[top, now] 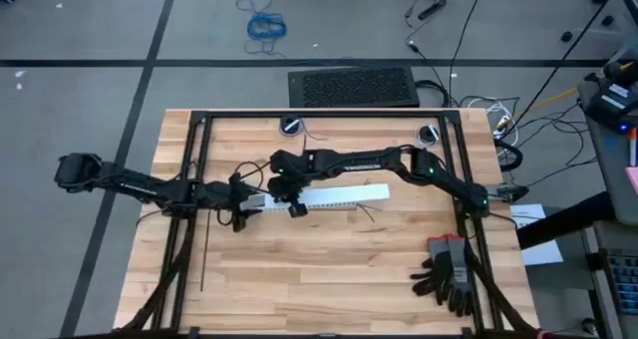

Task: Ziptie cables
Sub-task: Close the cable duct

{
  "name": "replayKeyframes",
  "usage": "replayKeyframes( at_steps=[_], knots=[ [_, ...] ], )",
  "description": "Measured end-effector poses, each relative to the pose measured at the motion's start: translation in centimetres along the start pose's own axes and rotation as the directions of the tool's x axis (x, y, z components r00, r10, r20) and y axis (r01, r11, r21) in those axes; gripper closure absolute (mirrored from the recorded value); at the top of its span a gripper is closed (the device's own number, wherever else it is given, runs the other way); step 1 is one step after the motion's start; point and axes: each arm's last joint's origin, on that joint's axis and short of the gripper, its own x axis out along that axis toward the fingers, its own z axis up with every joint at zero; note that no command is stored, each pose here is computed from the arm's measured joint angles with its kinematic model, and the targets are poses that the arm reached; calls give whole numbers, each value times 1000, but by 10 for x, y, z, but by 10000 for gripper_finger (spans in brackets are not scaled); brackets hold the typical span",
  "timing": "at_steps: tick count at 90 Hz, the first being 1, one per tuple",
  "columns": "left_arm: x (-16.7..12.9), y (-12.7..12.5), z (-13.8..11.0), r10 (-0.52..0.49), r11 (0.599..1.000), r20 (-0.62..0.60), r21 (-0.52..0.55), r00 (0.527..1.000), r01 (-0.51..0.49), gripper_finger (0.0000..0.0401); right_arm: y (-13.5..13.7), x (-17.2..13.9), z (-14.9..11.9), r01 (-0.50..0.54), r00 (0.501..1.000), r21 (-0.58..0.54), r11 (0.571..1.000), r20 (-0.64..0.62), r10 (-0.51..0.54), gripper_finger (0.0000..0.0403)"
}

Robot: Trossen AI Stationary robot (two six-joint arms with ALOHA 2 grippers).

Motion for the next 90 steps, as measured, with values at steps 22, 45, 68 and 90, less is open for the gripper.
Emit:
replayKeyframes(
  at_steps=[22,45,68,90],
  knots=[
    [2,-1,3,-21,999,31,-24,999,21,185,5,-20,7,6,1000,4,1000,-21,-6,403],
    [11,-3,6,-31,999,32,-24,999,32,185,9,-65,22,55,998,-7,998,-38,-55,403],
    [28,-7,15,-44,999,19,-13,999,44,186,13,-47,7,34,996,20,999,-79,-32,403],
    [43,-12,19,-68,998,0,9,998,68,186,22,-26,-2,26,999,16,1000,-35,-25,403]
  ],
)
